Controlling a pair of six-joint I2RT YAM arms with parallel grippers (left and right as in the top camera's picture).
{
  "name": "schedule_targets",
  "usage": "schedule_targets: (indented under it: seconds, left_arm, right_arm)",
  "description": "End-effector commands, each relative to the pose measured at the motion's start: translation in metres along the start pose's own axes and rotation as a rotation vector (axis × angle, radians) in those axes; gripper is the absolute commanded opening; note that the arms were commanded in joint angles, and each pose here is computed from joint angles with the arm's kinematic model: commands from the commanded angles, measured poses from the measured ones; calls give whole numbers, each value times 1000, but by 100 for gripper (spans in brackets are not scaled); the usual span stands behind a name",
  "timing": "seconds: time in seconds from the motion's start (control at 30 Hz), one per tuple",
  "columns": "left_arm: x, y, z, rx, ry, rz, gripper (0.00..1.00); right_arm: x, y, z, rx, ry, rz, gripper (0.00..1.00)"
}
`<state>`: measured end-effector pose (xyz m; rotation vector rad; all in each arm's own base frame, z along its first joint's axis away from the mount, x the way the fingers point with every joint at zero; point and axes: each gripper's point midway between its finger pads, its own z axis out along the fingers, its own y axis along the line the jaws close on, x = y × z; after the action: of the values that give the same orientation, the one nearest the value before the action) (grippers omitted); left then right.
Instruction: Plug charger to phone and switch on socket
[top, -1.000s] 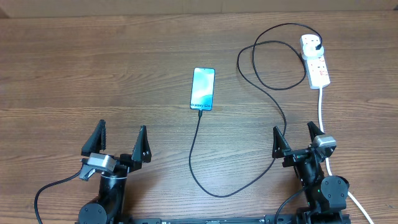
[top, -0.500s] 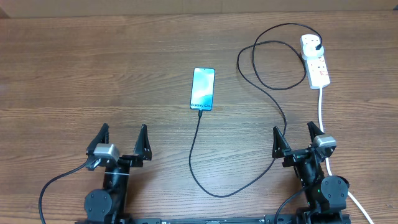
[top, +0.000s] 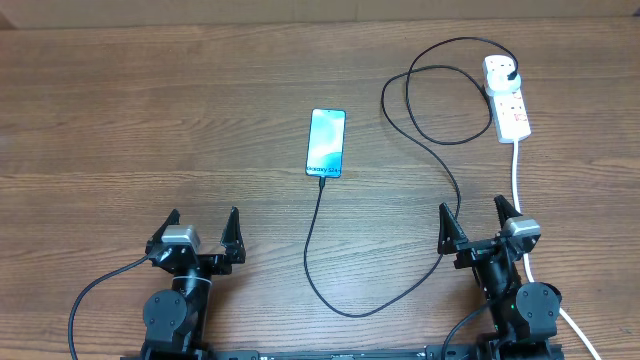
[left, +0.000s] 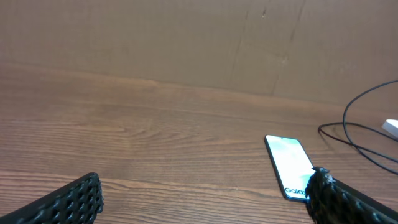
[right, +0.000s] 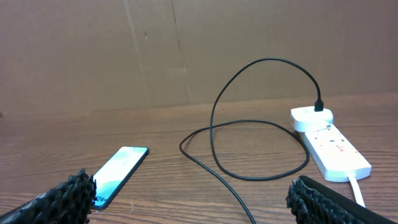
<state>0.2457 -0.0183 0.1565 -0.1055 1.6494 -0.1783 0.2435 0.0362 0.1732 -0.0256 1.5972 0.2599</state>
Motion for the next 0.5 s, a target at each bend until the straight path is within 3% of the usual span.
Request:
schedule_targets:
  seconds: [0.0, 0.47]
  left_arm:
    - [-1, 4, 0, -22, -12, 50, 100]
    - [0, 1, 0, 0, -5, 85, 100]
  right_arm:
    - [2, 0, 0, 0, -3, -2, 100]
    - [2, 0, 0, 0, -3, -2, 100]
